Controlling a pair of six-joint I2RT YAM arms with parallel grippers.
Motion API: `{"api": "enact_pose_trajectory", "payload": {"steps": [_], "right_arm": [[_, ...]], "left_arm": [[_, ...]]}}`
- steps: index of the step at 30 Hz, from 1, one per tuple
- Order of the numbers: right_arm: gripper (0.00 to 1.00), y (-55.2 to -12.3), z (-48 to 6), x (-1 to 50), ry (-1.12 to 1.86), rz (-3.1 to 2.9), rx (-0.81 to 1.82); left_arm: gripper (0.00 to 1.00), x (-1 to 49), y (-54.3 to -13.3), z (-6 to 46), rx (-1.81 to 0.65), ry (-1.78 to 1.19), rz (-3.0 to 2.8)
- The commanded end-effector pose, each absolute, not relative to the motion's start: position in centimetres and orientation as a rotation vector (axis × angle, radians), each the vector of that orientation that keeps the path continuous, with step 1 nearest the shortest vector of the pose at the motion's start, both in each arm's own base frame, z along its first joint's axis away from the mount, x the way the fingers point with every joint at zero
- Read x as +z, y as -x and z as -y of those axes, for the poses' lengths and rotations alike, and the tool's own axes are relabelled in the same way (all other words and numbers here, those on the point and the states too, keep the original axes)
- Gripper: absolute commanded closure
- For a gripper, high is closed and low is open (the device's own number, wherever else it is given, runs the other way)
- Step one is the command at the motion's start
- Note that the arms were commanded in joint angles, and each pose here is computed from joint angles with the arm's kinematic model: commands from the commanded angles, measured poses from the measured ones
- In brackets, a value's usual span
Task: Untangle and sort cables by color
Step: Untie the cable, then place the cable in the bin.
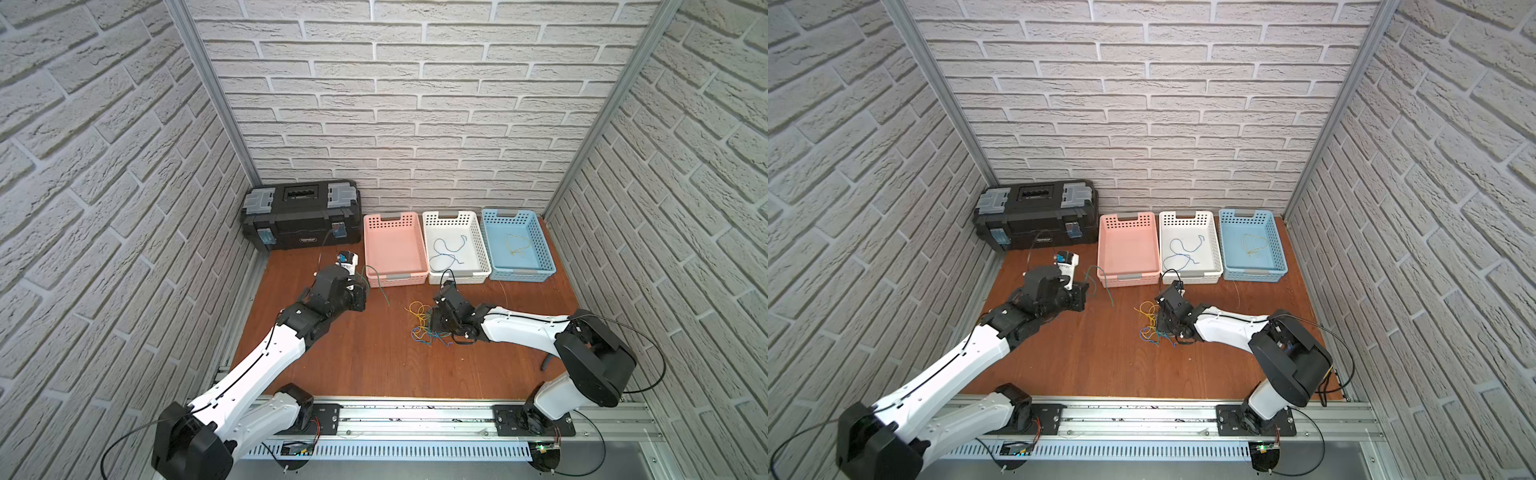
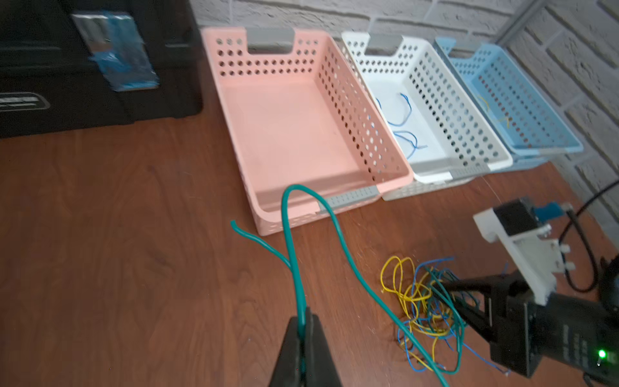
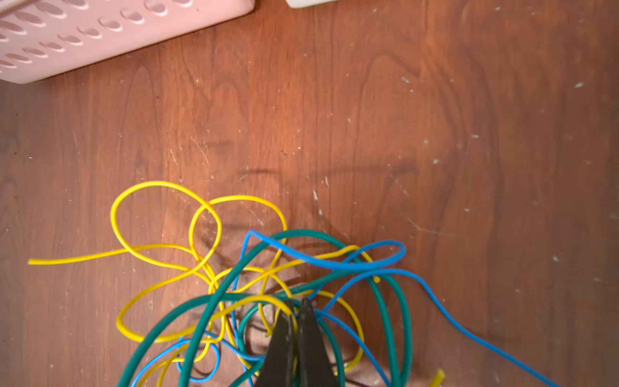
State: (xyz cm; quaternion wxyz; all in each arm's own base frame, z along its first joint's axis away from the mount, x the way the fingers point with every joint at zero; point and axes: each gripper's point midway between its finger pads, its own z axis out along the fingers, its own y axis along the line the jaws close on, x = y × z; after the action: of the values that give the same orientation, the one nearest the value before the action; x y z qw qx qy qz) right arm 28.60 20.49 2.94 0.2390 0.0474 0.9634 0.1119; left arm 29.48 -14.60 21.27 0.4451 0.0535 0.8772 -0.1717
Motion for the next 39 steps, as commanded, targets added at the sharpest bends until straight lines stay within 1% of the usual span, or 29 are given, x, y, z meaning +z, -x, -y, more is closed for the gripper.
{"api": "enact_pose_trajectory", "payload": {"steps": [1, 5, 10, 12, 14, 17, 22, 29, 36, 39], "right_arm": [[0.97, -27.8, -20.0, 2.7, -0.100, -2.644, 0.283], [0.97, -28.0, -21.5, 3.3, -0.060, -2.625, 0.356], [0.95, -28.5, -23.2, 4.2, -0.027, -2.615, 0.404], [0.92, -28.8, -23.5, 4.7, -0.019, -2.604, 0.410], [0.82, -29.1, -23.8, 5.6, -0.014, -2.586, 0.413], [0.70, -29.5, -23.7, 6.8, -0.001, -2.566, 0.400], [0.65, -29.2, -23.1, 9.2, 0.028, -2.537, 0.381], [0.58, -27.9, -21.5, 13.3, 0.064, -2.476, 0.378], [0.55, -26.4, -19.4, 16.1, 0.070, -2.431, 0.363], [0.55, -25.8, -18.5, 16.5, 0.045, -2.410, 0.366]], "left_arm": [[1.00, 24.7, -30.0, 13.5, -0.456, -0.054, -2.096], [1.00, 26.4, -30.5, 14.2, -0.502, -0.091, -2.061], [1.00, 26.6, -32.3, 15.7, -0.556, -0.099, -2.035], [1.00, 26.5, -33.5, 16.2, -0.561, -0.100, -2.022], [1.00, 26.2, -35.0, 16.7, -0.546, -0.097, -2.024], [1.00, 25.9, -37.3, 17.7, -0.528, -0.116, -2.036], [1.00, 25.1, -41.3, 20.0, -0.528, -0.151, -2.034], [1.00, 22.4, -46.3, 23.0, -0.462, -0.210, -2.085], [1.00, 16.9, -49.5, 25.2, -0.379, -0.267, -2.190], [0.97, 14.4, -50.5, 25.8, -0.358, -0.284, -2.226]]}}
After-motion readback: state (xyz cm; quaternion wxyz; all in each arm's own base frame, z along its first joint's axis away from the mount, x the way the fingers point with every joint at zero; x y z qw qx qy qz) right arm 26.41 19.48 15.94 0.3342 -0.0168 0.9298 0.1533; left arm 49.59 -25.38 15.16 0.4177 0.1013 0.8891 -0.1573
